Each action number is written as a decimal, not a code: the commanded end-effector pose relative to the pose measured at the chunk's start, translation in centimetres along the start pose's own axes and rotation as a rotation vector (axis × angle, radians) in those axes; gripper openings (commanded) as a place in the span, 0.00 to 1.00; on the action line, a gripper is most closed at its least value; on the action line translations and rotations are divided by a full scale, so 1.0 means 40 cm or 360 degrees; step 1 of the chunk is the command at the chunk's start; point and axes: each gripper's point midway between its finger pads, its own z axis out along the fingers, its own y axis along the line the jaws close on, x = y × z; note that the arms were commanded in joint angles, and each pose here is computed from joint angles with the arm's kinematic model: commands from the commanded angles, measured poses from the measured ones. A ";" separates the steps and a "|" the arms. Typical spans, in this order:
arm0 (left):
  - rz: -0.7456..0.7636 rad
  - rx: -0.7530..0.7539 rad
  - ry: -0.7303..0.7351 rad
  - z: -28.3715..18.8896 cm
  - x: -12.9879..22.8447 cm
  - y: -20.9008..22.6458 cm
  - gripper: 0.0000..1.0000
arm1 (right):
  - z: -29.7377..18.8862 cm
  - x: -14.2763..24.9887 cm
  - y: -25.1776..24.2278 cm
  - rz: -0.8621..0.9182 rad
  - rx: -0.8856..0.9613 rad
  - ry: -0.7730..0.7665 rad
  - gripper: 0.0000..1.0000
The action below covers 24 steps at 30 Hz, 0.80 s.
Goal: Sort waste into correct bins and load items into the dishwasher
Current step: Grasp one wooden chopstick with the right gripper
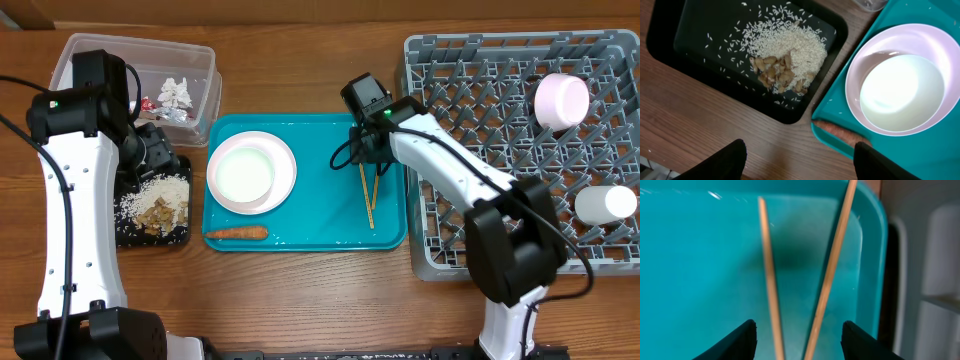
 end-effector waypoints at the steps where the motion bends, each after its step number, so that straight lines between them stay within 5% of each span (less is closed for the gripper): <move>1: -0.0011 0.0011 0.0000 0.004 0.004 -0.007 0.71 | 0.046 0.013 -0.007 0.0017 0.0056 0.0046 0.54; 24: -0.0012 0.0013 -0.0004 0.004 0.002 -0.008 0.71 | 0.092 0.048 -0.053 0.0095 0.0201 0.0043 0.52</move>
